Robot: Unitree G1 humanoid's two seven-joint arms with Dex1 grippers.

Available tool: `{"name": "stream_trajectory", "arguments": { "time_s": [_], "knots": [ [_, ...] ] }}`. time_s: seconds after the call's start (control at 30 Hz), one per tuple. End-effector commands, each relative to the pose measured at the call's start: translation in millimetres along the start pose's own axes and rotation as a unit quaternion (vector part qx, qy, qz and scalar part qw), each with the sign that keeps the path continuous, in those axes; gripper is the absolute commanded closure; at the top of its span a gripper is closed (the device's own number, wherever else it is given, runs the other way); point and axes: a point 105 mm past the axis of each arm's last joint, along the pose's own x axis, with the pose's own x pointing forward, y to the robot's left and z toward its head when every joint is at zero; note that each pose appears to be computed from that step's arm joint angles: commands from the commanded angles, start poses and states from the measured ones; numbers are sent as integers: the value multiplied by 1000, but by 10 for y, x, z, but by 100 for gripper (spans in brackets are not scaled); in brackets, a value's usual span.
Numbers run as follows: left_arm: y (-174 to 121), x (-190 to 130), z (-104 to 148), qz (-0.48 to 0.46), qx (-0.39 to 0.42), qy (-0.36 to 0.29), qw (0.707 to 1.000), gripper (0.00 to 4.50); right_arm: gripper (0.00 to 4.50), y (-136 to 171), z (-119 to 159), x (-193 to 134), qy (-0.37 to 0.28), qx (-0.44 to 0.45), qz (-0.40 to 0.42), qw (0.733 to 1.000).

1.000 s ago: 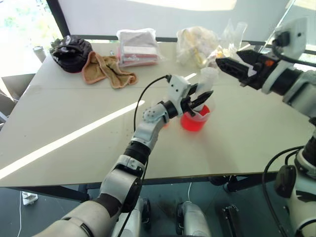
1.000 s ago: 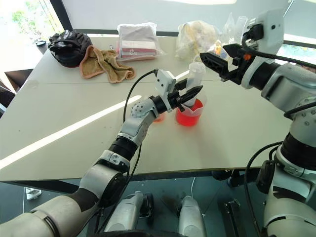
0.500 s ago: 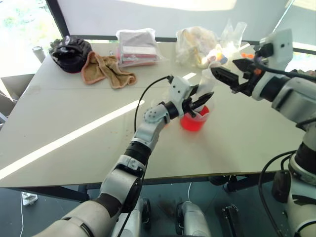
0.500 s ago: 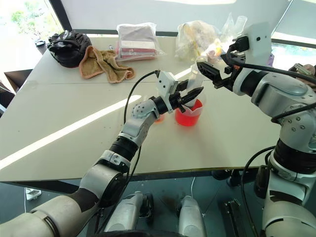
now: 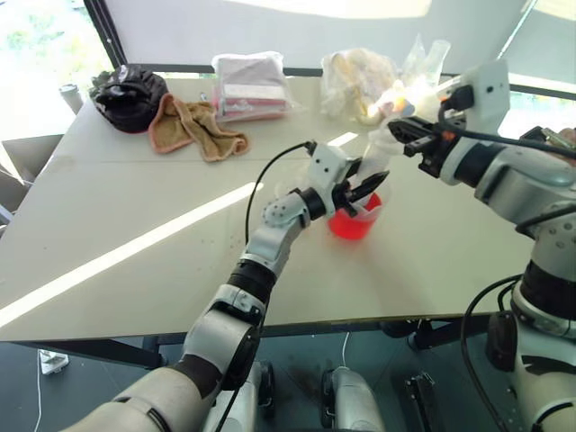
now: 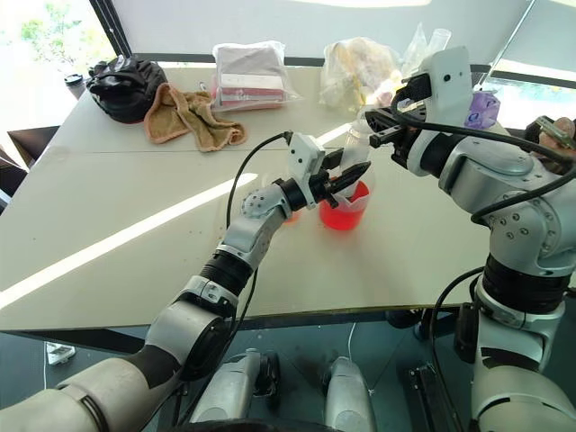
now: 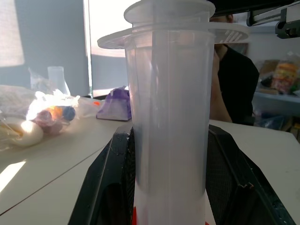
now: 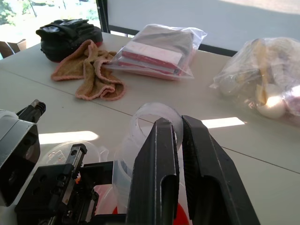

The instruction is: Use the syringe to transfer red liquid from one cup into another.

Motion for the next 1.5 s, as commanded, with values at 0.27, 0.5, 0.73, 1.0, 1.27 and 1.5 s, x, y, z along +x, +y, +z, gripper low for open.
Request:
{"name": "stream_trajectory", "arguments": {
  "time_s": [0.27,0.5,0.73,1.0,1.27,1.5],
  "knots": [
    [-156,90,104,-24,6,-21,999,310,448,32,416,-59,-104,93,29,990],
    [-188,50,3,-24,-6,-6,1000,310,448,-10,567,-99,-132,137,37,981],
    [-211,10,-54,-23,-12,2,1000,310,448,-49,643,-121,-142,159,39,976],
    [-219,-9,-81,-21,-16,6,1000,310,448,-46,669,-114,-142,163,40,976],
    [-219,4,-63,-19,-16,2,1000,310,448,-17,653,-110,-136,162,45,976],
    [-218,40,-20,-19,-17,-4,1000,310,448,7,629,-115,-130,156,47,978]
  ]
}}
